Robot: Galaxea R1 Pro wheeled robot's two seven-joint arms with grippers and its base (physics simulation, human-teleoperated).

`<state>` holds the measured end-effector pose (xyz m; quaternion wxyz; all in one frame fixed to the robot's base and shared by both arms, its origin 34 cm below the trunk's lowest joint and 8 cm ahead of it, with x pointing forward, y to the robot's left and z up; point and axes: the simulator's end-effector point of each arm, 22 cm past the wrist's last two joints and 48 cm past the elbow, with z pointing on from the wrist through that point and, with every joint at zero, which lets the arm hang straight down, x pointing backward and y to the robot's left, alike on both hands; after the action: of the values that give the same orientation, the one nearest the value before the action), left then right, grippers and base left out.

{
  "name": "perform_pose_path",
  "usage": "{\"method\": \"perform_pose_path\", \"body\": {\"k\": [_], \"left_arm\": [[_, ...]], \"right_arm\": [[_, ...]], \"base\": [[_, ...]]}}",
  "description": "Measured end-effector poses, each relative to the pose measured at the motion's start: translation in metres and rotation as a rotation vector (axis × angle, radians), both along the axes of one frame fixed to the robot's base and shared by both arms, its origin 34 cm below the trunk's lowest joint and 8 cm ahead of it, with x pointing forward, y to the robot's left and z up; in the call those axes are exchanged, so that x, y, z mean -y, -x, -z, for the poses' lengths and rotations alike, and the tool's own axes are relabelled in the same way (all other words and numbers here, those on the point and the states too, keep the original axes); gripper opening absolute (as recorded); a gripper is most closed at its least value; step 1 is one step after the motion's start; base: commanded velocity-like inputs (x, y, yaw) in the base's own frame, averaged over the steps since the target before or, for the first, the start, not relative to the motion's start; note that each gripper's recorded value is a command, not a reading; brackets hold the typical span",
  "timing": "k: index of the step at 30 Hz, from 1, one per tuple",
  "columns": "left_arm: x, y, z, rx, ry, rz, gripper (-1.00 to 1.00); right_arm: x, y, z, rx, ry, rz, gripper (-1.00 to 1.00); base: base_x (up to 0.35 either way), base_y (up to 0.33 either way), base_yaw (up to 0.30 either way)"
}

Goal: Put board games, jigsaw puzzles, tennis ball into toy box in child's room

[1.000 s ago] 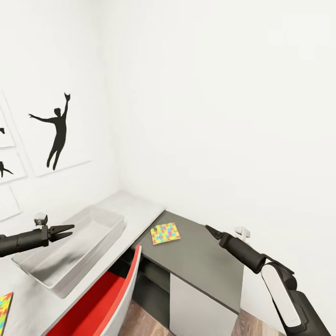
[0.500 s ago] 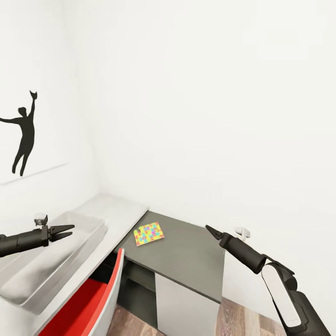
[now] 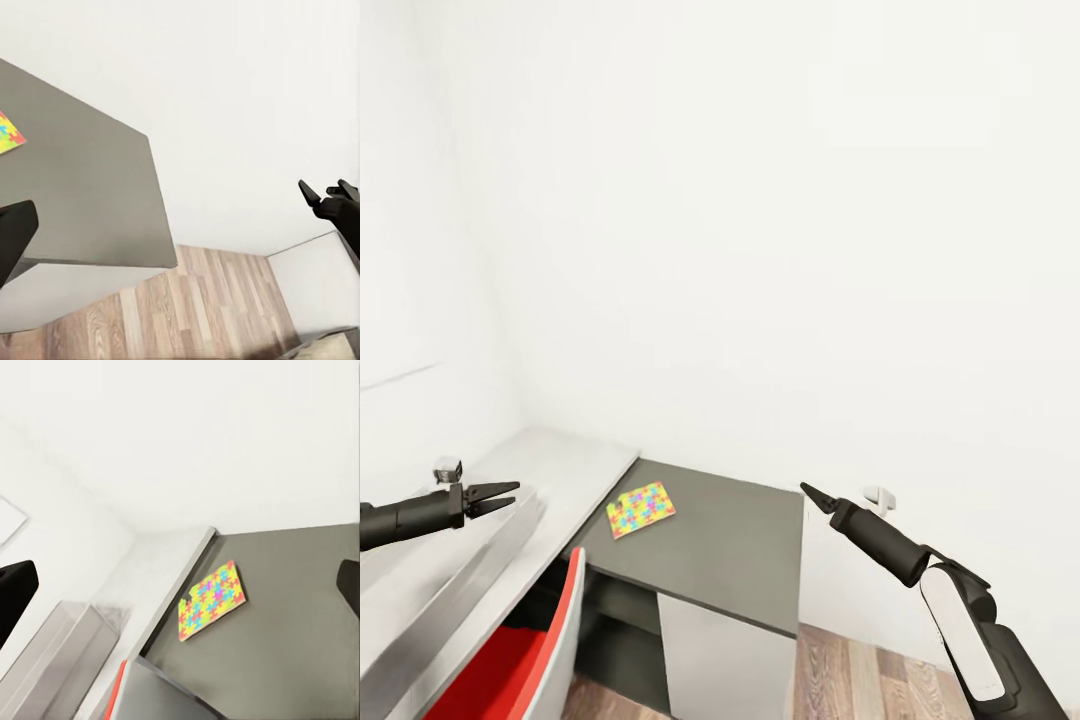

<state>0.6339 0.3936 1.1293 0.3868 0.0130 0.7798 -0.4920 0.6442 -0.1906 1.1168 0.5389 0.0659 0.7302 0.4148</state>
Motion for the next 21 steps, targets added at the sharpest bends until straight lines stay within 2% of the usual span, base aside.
{"method": "perform_pose_path", "body": {"k": [21], "left_arm": [[0.0006,0.0014,-0.0048,0.009,-0.003,0.0,1.0]], "right_arm": [[0.0014,0.0008,-0.0006,-0.001,0.0,0.004,1.0]], "base": [[0.0,0.0,-0.279]]}}
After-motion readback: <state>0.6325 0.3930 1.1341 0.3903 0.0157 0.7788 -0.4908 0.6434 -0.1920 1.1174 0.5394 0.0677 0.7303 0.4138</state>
